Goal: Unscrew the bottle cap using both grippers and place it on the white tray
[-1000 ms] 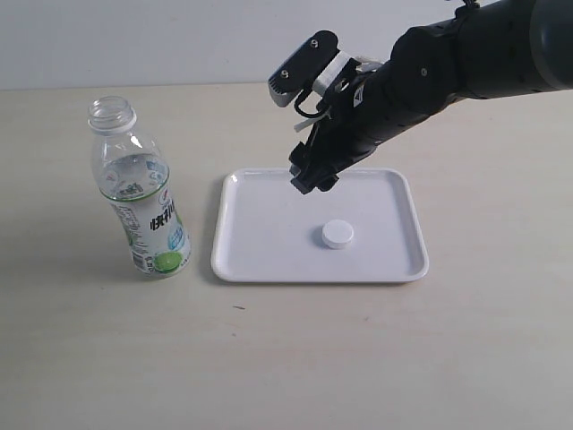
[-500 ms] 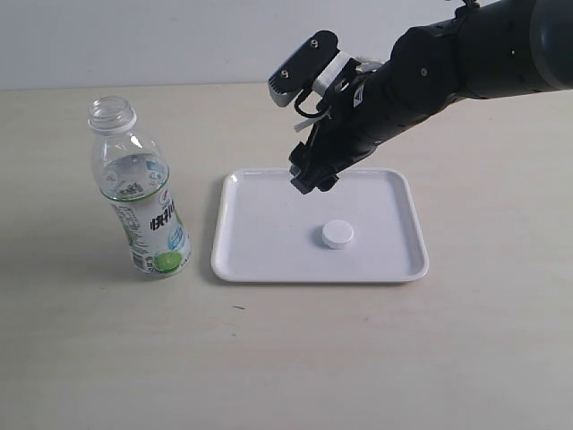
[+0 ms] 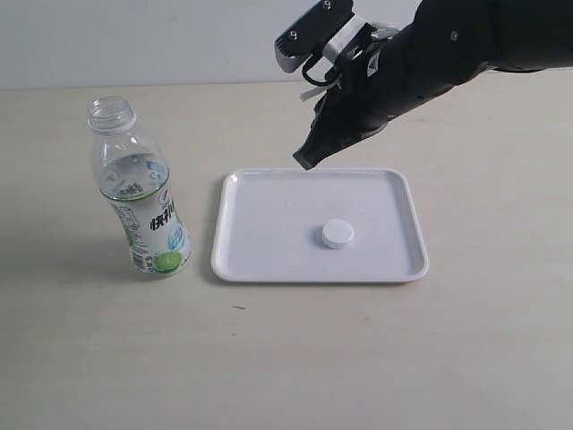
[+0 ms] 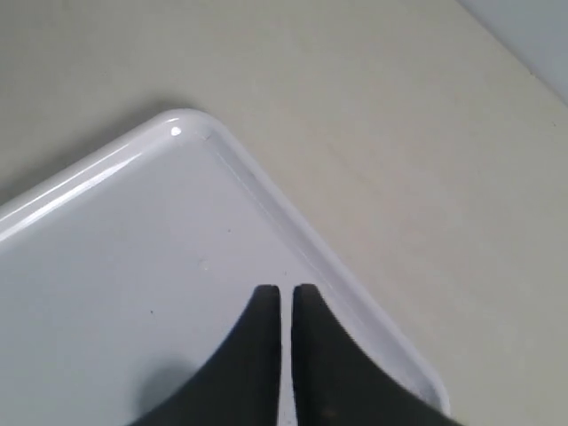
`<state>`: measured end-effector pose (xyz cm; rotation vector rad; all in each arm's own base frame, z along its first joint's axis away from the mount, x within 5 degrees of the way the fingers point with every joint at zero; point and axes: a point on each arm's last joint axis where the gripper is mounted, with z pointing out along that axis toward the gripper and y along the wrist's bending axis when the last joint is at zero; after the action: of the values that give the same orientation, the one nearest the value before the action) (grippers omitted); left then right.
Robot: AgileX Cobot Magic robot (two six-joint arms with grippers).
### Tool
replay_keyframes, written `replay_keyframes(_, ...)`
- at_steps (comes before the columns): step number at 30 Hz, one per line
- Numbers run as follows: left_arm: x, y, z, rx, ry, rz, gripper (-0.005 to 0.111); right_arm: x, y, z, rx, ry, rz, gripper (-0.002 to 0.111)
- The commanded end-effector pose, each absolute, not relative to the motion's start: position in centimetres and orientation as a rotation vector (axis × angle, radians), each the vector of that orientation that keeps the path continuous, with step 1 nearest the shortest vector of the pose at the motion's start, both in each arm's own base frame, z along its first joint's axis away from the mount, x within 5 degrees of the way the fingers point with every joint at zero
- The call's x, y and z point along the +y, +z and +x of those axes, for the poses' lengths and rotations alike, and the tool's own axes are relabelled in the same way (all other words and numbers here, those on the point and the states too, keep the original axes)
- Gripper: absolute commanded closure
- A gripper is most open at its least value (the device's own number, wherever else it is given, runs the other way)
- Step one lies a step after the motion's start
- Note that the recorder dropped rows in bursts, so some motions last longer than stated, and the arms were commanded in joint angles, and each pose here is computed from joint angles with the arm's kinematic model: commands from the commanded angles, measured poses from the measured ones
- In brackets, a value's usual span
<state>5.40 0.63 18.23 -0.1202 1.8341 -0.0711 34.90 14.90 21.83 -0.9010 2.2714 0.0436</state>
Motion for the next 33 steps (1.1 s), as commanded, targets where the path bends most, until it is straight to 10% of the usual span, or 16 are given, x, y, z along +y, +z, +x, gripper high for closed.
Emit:
replay_keyframes(1,0.6,18.2,5.4,1.831,-0.065,-0.112,0.107,14.7,22.5,34.6,2.288,0.058,-0.865,0.108)
replay_keyframes(33,0.6,18.2,5.4,1.831,-0.065,-0.112,0.107,10.4,27.6,22.0,2.262,0.406,-0.391,0.108)
